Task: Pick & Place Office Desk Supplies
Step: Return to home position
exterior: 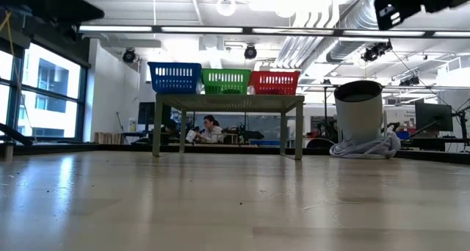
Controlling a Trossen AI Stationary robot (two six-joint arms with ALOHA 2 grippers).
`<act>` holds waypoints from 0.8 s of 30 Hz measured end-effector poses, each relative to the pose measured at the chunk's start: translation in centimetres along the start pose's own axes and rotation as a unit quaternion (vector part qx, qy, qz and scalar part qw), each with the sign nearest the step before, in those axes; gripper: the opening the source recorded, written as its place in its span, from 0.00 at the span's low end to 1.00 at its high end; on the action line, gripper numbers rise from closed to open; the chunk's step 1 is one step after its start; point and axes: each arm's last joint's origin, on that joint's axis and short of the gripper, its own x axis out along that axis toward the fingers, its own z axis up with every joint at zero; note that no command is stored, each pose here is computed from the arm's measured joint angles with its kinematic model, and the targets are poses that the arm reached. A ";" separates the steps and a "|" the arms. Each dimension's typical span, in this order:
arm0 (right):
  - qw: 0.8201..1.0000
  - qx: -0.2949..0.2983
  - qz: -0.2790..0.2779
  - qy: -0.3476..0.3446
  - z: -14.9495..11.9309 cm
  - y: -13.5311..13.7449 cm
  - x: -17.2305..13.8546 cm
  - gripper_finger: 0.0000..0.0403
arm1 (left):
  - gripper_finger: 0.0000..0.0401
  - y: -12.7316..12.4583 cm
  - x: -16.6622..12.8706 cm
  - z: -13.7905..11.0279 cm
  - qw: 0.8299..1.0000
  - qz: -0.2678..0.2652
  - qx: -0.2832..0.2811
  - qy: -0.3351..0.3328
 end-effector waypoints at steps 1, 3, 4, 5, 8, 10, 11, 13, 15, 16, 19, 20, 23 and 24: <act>1.000 -0.008 0.005 -0.024 -0.9 -0.3 -0.3 0.00 | 0.00 0.0 0.3 -0.6 1.000 0.000 0.007 0.002; 0.999 -0.022 -0.006 -0.043 -2.8 -0.9 -0.7 0.00 | 0.00 -0.1 0.8 -1.3 1.000 -0.001 0.015 -0.005; 0.999 -0.023 -0.015 -0.047 -3.6 -1.2 -0.9 0.00 | 0.00 -0.2 1.1 -1.6 1.000 -0.002 0.018 -0.011; 0.998 -0.021 -0.022 -0.049 -4.3 -1.5 -1.2 0.00 | 0.00 -0.3 1.3 -1.9 1.000 -0.002 0.024 -0.014; 0.997 -0.011 -0.029 -0.064 -5.5 -2.3 -1.7 0.00 | 0.00 -0.3 1.7 -2.5 0.999 -0.005 0.041 -0.018; 0.997 -0.012 0.007 -0.073 -6.1 -2.5 -2.0 0.00 | 0.00 -0.4 1.8 -2.8 0.999 -0.020 0.049 -0.010; 0.997 -0.012 0.027 -0.075 -6.4 -2.6 -2.1 0.00 | 0.00 -0.5 1.8 -2.8 0.998 -0.028 0.052 -0.009; 0.996 -0.001 0.043 -0.077 -6.9 -2.8 -2.2 0.00 | 0.00 -0.5 1.8 -2.9 0.998 -0.033 0.055 -0.005; 0.997 0.012 0.035 -0.074 -7.6 -3.0 -2.2 0.00 | 0.00 -0.5 1.8 -3.0 0.998 -0.033 0.054 0.001; 0.997 0.018 0.029 -0.072 -8.0 -3.1 -2.2 0.00 | 0.00 -0.5 1.8 -3.1 0.998 -0.033 0.053 0.005; 0.997 0.037 0.019 -0.066 -9.0 -3.4 -2.1 0.00 | 0.00 -0.4 1.8 -3.4 0.998 -0.031 0.042 0.019; 0.997 0.048 0.017 -0.061 -9.0 -3.5 -2.1 0.00 | 0.00 -0.4 1.8 -3.5 0.999 -0.031 0.037 0.021; 0.997 0.066 0.016 -0.049 -9.2 -3.5 -1.9 0.00 | 0.00 -0.5 2.1 -4.2 0.998 -0.037 0.034 0.030; 0.997 0.066 0.016 -0.046 -9.3 -3.5 -1.9 0.00 | 0.00 -0.5 2.2 -4.6 0.998 -0.038 0.035 0.034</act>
